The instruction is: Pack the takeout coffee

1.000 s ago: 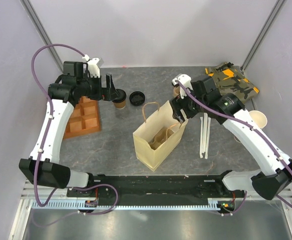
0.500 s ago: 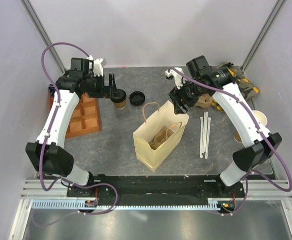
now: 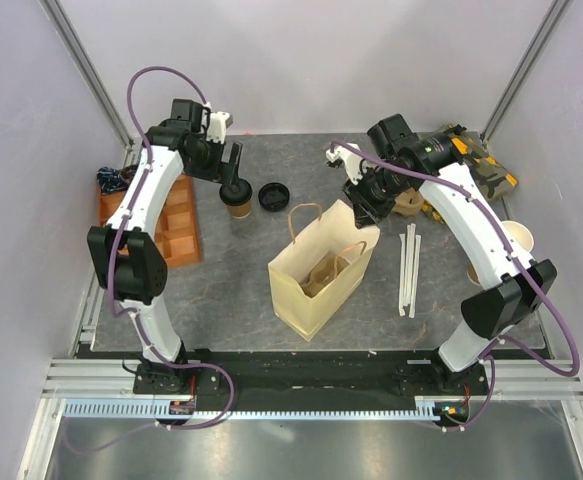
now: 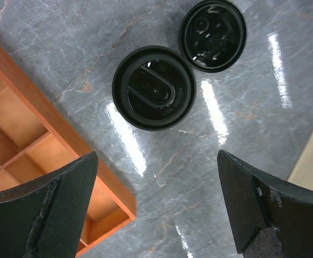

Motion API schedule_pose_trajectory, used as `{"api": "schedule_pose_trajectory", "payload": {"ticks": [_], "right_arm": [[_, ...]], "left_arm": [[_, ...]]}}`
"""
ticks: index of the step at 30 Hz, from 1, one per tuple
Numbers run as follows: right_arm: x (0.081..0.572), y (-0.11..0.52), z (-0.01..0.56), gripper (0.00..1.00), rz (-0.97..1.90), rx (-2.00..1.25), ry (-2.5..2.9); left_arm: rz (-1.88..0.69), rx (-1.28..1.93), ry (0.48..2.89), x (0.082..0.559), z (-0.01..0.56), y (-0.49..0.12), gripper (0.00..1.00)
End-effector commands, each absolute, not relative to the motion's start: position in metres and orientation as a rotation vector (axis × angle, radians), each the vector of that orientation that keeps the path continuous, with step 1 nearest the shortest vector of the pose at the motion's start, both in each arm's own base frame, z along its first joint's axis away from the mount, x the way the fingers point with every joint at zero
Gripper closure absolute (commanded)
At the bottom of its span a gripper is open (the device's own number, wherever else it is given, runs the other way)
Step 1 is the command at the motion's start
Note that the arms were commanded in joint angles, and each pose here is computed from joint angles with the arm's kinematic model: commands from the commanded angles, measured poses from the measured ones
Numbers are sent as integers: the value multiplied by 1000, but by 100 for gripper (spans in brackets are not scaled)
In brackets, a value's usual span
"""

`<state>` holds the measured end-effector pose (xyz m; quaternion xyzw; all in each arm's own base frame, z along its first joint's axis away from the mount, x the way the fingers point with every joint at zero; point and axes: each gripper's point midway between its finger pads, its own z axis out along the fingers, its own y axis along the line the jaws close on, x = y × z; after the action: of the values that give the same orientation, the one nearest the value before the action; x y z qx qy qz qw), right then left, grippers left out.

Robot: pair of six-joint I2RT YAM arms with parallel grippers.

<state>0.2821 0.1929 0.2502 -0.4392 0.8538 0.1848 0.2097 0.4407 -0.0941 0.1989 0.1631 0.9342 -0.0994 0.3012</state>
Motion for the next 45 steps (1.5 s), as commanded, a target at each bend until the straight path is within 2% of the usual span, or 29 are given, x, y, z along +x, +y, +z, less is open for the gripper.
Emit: {"api": "schedule_pose_trajectory", "payload": {"ticks": [1, 3, 8, 11, 14, 15, 17, 18, 21, 45], "right_arm": [[273, 190, 261, 65, 529, -1236, 2374], [275, 192, 262, 52, 526, -1234, 2375], [285, 193, 267, 50, 495, -1221, 2361], [289, 195, 274, 55, 497, -1217, 2336], [285, 194, 270, 64, 503, -1240, 2354], [285, 193, 268, 72, 503, -1244, 2356], [283, 193, 266, 78, 509, -1252, 2360], [283, 193, 266, 86, 510, -1256, 2358], [282, 194, 264, 100, 519, -1248, 2372], [277, 195, 261, 100, 546, -1220, 2390]], "left_arm": [[-167, 536, 2444, 457, 200, -93, 0], [-164, 533, 2449, 460, 196, -93, 0], [-185, 536, 2451, 461, 194, -96, 0], [-204, 537, 2451, 459, 194, -98, 0], [-241, 559, 2445, 457, 194, -103, 0], [-249, 569, 2441, 457, 193, -104, 0], [-244, 592, 2442, 461, 189, -104, 0], [-239, 597, 2439, 463, 188, -103, 0], [-239, 612, 2441, 469, 184, -105, 0], [-216, 724, 2475, 483, 130, -112, 0]]}}
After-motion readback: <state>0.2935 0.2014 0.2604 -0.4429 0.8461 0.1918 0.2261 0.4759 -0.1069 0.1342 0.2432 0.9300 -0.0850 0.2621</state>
